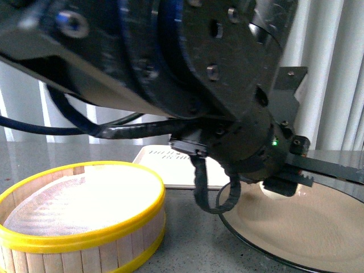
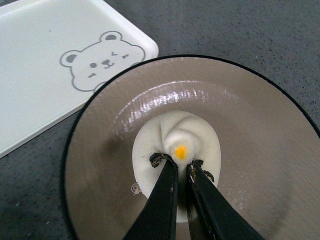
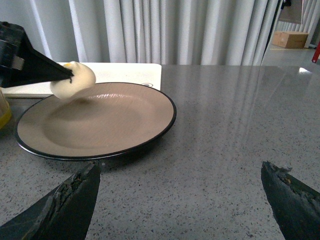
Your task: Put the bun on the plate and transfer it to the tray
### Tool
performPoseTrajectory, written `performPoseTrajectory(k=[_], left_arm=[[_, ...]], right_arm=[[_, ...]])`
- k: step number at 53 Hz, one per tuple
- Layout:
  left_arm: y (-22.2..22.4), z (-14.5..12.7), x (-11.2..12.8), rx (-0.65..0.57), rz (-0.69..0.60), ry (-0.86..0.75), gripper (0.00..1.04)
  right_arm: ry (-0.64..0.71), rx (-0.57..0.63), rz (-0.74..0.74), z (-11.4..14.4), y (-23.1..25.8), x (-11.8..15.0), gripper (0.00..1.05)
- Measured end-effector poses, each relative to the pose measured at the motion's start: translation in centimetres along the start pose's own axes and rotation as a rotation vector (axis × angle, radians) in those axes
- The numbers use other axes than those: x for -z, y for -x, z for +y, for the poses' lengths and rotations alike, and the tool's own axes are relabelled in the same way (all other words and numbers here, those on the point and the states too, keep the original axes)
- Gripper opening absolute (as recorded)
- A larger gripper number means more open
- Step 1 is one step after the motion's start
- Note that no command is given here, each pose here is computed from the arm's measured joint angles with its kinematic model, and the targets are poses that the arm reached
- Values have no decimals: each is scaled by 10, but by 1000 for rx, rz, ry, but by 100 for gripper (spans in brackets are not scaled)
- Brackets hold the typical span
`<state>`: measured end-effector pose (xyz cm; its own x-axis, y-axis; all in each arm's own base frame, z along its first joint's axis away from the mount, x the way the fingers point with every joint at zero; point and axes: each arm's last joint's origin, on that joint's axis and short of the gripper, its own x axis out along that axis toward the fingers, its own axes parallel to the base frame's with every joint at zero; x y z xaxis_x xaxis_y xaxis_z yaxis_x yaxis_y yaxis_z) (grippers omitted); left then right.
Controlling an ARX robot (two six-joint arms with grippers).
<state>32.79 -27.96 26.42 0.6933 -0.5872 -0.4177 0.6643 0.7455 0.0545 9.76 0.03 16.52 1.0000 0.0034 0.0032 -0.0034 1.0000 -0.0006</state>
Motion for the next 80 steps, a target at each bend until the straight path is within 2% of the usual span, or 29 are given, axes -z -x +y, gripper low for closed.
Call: performPoseTrajectory(k=[10, 21, 23, 31, 38, 53, 55, 63, 69, 71, 75, 80], left_arm=[[-19, -16, 1, 40, 53, -43, 4], [-35, -25, 2, 3, 99, -76, 4], [-36, -25, 2, 1, 103, -77, 7], [-38, -25, 1, -8, 113, -85, 29], [-37, -26, -2, -1, 117, -76, 55], [-32, -25, -6, 20, 120, -41, 96], [-28, -22, -10, 12, 109, -31, 100], [-5, 12, -31, -42, 31, 65, 98], [14, 54, -41, -175, -12, 170, 98], [22, 73, -41, -261, -21, 228, 98], [37, 100, -34, -342, -4, 311, 98], [45, 116, -31, -396, -8, 353, 98]], right_arm=[[0, 0, 0, 0, 0, 0, 96], [0, 0, 0, 0, 0, 0, 96], [0, 0, 0, 0, 0, 0, 96], [0, 0, 0, 0, 0, 0, 96], [0, 0, 0, 0, 0, 0, 96], [0, 0, 0, 0, 0, 0, 96], [0, 0, 0, 0, 0, 0, 96], [0, 0, 0, 0, 0, 0, 96], [0, 0, 0, 0, 0, 0, 96], [0, 0, 0, 0, 0, 0, 96], [0, 0, 0, 0, 0, 0, 96], [0, 1, 0, 0, 0, 0, 96]])
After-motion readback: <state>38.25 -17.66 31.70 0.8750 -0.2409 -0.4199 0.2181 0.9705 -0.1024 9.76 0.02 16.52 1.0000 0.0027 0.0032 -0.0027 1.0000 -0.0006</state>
